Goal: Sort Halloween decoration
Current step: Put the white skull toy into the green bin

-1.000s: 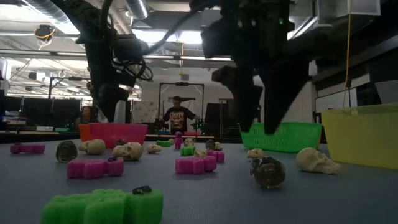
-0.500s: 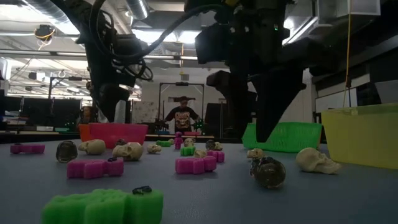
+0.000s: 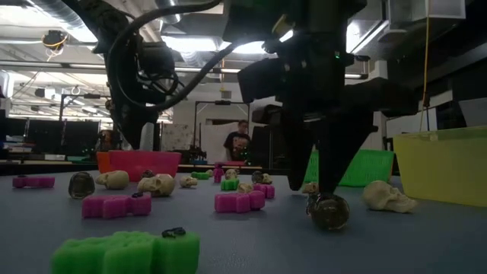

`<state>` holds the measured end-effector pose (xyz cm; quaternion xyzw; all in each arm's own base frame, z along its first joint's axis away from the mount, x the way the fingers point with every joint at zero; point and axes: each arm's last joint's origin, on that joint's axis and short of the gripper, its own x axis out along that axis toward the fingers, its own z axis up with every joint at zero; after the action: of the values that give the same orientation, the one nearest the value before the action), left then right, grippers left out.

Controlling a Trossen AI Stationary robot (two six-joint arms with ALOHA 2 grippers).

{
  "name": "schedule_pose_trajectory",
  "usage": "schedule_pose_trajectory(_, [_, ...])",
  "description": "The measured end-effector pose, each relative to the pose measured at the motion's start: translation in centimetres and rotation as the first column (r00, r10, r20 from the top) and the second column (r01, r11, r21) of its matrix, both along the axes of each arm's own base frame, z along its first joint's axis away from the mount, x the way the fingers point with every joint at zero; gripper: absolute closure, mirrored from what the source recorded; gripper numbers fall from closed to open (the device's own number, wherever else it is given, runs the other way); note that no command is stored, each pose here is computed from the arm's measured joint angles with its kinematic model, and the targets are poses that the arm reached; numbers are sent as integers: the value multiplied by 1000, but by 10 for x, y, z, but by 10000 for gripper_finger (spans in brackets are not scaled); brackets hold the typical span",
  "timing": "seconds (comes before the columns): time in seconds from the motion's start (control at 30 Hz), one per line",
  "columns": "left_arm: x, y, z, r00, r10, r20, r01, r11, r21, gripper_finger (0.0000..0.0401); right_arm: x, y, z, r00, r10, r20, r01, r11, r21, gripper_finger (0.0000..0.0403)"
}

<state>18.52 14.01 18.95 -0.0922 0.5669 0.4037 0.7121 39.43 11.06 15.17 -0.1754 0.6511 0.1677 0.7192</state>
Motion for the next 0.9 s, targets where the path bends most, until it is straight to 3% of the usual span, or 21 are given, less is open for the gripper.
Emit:
schedule_pose_trajectory(0.6, [0, 0, 0, 1000, 0, 0, 0, 1000, 0, 218, -2, -1, 0, 1000, -1, -21, 1, 1000, -18, 191])
schedule_pose_trajectory(0.9, [0, 0, 0, 1000, 0, 0, 0, 1000, 0, 218, -1, -1, 0, 1000, -1, -13, 1, 1000, -16, 263])
